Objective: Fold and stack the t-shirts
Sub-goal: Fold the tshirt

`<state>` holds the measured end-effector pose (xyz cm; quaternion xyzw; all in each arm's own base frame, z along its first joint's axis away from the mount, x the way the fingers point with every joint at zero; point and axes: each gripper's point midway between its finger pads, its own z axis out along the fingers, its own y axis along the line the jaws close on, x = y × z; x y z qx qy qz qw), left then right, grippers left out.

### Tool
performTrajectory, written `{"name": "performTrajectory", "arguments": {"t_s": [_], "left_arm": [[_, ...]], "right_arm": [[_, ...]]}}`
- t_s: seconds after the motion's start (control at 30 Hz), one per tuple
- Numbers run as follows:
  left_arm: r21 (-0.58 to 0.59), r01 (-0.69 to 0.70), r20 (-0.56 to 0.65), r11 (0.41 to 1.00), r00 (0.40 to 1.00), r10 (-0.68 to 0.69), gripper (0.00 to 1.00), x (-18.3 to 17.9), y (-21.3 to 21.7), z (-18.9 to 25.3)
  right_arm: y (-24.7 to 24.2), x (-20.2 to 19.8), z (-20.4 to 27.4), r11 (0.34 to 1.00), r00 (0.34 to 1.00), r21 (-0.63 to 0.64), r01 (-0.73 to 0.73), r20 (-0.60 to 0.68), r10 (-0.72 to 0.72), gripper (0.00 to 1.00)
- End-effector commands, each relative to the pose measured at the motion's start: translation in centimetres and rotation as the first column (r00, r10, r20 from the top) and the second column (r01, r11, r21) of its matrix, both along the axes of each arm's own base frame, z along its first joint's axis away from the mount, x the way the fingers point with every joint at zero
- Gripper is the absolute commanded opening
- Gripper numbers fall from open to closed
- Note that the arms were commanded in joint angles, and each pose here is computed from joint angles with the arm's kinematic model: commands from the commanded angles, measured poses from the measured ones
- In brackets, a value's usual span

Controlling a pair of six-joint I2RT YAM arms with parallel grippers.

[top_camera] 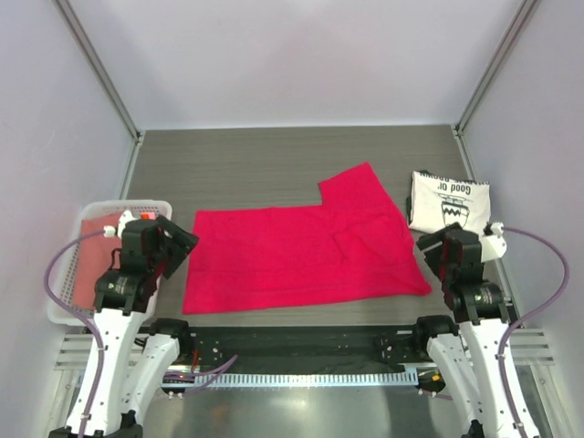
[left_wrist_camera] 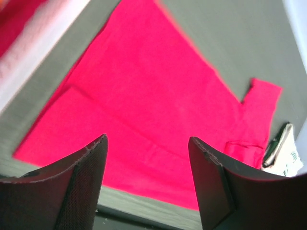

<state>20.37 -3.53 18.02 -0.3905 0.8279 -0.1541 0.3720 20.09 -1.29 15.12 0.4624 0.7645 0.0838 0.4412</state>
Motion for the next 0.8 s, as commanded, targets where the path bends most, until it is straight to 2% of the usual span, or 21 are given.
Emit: {"name": "performTrajectory", "arguments": {"t_s": [0.0,0.03,0.07,0.13,0.23,0.27,0.43,0.47,0.53,0.57,0.6,0.67,0.7,0.73,0.77], "left_arm": [[0.143,0.100,-0.005,0.985,0.995,-0.100,0.72,0.4,0.8,2.6],[0.137,0.150,0.039,0.979,0.987,-0.156,0.73,1.4,0.0,3.9],[0.145,0.182,0.038,0.973,0.981,-0.189,0.75,2.2,-0.4,4.0],[0.137,0.312,0.042,0.940,0.946,-0.321,0.75,4.5,-2.4,3.9],[0.126,0.361,0.025,0.924,0.930,-0.367,0.73,7.7,-3.4,2.8],[0.118,0.370,0.027,0.922,0.927,-0.375,0.71,8.5,-3.7,2.6],[0.140,0.349,0.038,0.927,0.933,-0.357,0.69,13.9,-3.8,0.9],[0.144,0.352,0.000,0.925,0.935,-0.356,0.68,14.9,-3.7,-0.5],[0.152,0.343,-0.013,0.927,0.938,-0.345,0.68,16.5,-3.5,-0.7],[0.138,0.348,-0.044,0.927,0.937,-0.345,0.69,17.1,-3.7,-1.7],[0.139,0.342,-0.045,0.929,0.940,-0.339,0.69,17.7,-3.7,-1.8],[0.148,0.321,-0.040,0.935,0.947,-0.319,0.69,19.0,-3.5,-2.3],[0.147,0.318,-0.067,0.937,0.948,-0.311,0.70,19.6,-3.4,-3.6],[0.168,0.298,-0.067,0.940,0.955,-0.290,0.70,20.3,-3.0,-3.6],[0.171,0.300,-0.103,0.938,0.953,-0.286,0.70,20.7,-2.9,-4.9]], "right_arm": [[-0.1,3.3,5.4,0.987,0.991,-0.130,-0.097,0.079,0.108,0.71],[0.9,5.1,5.3,0.977,0.982,-0.132,-0.169,0.059,0.178,0.69],[1.4,6.2,6.3,0.948,0.963,-0.192,-0.253,0.046,0.266,0.68],[2.7,9.0,6.1,0.899,0.921,-0.212,-0.383,-0.017,0.389,0.67],[4.3,12.3,5.7,0.844,0.867,-0.211,-0.493,-0.043,0.496,0.65],[5.6,13.8,4.7,0.812,0.828,-0.168,-0.559,-0.067,0.556,0.63],[6.3,19.8,2.9,0.779,0.797,-0.171,-0.604,-0.091,0.598,0.58],[6.3,21.1,3.4,0.780,0.800,-0.183,-0.599,-0.077,0.596,0.58],[6.4,23.3,0.9,0.779,0.797,-0.165,-0.605,-0.118,0.593,0.58],[6.3,24.8,1.7,0.782,0.803,-0.181,-0.596,-0.106,0.587,0.58],[6.1,26.0,-0.9,0.789,0.804,-0.159,-0.594,-0.160,0.573,0.58],[6.1,28.4,-1.2,0.786,0.804,-0.172,-0.594,-0.163,0.572,0.58],[5.9,29.3,-1.7,0.788,0.808,-0.179,-0.589,-0.175,0.563,0.58],[6.0,30.1,-4.2,0.788,0.799,-0.156,-0.596,-0.217,0.561,0.59],[5.9,31.5,-3.7,0.783,0.801,-0.176,-0.596,-0.204,0.563,0.59]]}}
